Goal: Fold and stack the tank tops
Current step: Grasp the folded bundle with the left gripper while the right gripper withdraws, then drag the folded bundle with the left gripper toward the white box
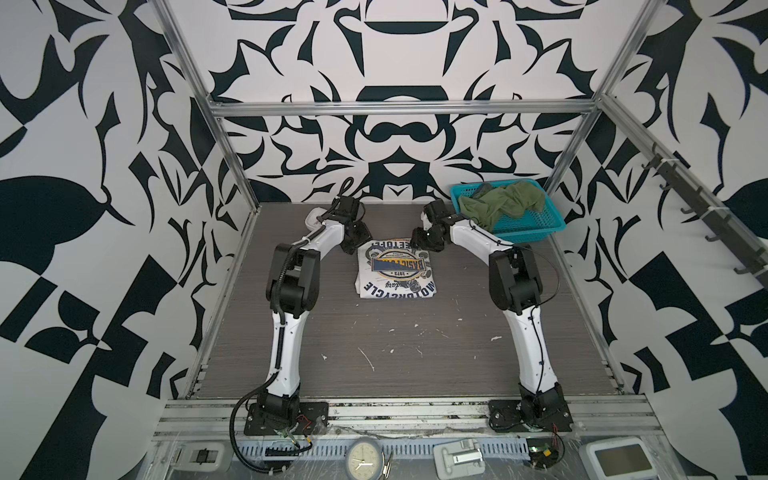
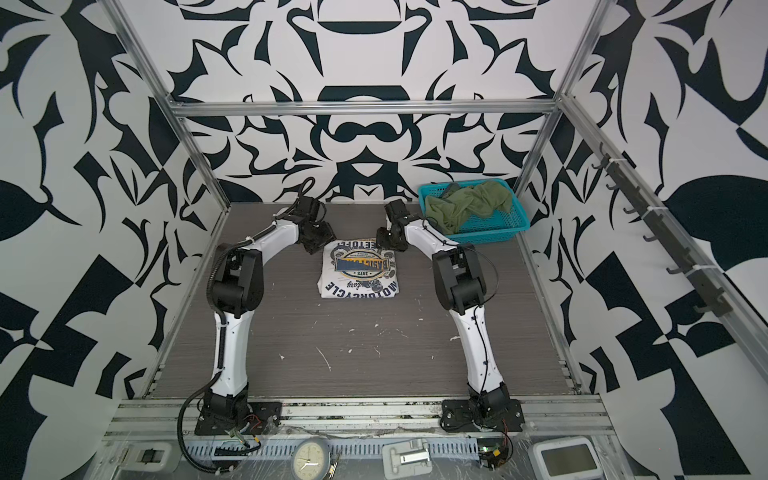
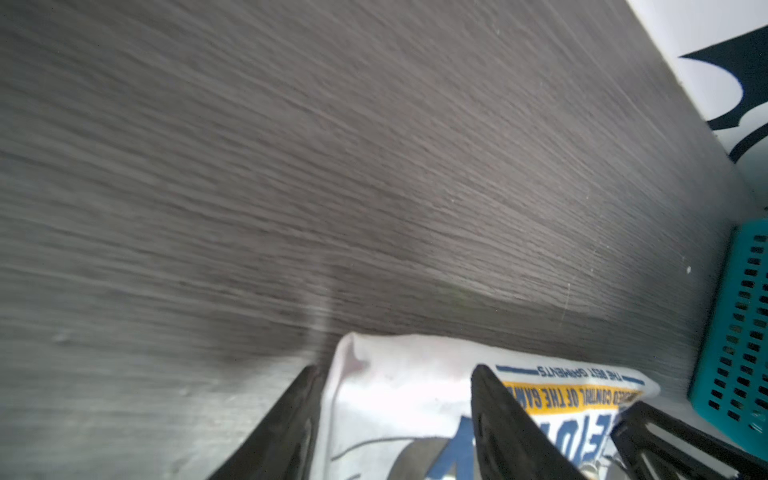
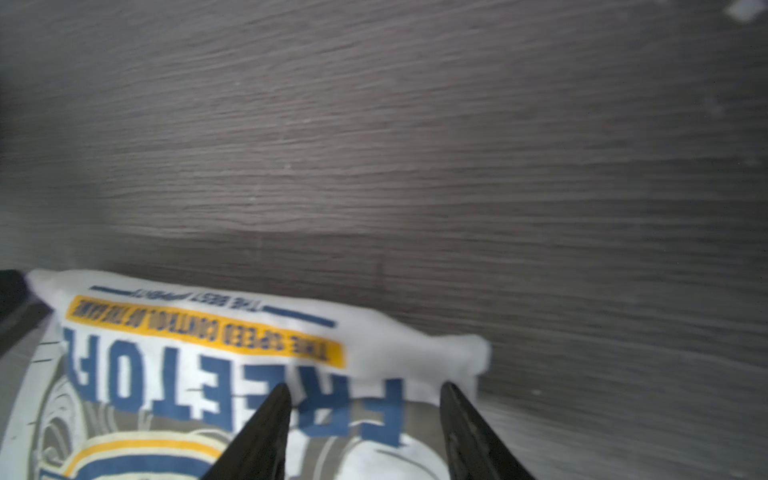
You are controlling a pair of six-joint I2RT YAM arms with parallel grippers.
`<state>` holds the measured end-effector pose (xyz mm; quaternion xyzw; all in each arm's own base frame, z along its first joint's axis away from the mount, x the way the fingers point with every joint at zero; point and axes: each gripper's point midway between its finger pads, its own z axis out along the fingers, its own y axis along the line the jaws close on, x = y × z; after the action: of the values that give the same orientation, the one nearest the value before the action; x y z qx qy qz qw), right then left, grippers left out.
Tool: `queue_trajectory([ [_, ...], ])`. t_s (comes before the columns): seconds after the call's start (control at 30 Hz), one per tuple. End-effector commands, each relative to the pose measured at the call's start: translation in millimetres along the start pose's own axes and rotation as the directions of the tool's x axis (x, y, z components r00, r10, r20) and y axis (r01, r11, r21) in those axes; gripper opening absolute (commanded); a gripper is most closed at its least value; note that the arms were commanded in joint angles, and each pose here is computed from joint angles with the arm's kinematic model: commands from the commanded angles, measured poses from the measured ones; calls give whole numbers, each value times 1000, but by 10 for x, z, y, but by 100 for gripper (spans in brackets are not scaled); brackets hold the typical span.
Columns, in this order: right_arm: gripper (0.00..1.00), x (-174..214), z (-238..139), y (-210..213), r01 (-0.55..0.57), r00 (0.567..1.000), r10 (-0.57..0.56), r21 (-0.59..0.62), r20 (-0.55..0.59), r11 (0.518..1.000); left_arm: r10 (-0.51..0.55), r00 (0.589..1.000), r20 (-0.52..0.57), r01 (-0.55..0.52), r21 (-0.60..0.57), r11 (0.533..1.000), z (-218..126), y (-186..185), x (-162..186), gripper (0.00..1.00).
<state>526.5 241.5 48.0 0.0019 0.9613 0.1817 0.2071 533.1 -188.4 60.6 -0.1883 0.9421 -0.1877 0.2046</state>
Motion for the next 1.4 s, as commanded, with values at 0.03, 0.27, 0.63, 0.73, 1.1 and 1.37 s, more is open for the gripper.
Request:
queue_trajectory([
  [0.03, 67, -241, -699, 226, 63, 996, -61, -19, 69, 998, 51, 998, 25, -49, -91, 995, -459, 26, -118, 63],
  [0.27, 84, 263, -1555, 189, 81, 995, -80, -21, 54, 996, 120, 990, 78, -109, -136, 985, -1447, 27, 336, 79],
  [0.63, 98, 1256, -2202, -406, -13, 978, 2, 49, 210, 999, 237, 972, 4, -229, -229, 946, -1364, -148, 1671, 86],
  [0.73, 99, 1442, -2221, -617, -71, 968, 46, 94, 245, 993, 268, 963, -12, -263, -239, 935, -1181, -326, 1819, 91],
  [1.1, 100, 1725, -2104, -790, -121, 957, 95, 78, 275, 990, 382, 916, -127, -400, -394, 828, -596, -452, 1931, 97],
  [1.37, 100, 1741, -2015, -773, -120, 962, 100, 65, 254, 991, 421, 888, -188, -459, -443, 770, -505, -95, 1922, 97],
])
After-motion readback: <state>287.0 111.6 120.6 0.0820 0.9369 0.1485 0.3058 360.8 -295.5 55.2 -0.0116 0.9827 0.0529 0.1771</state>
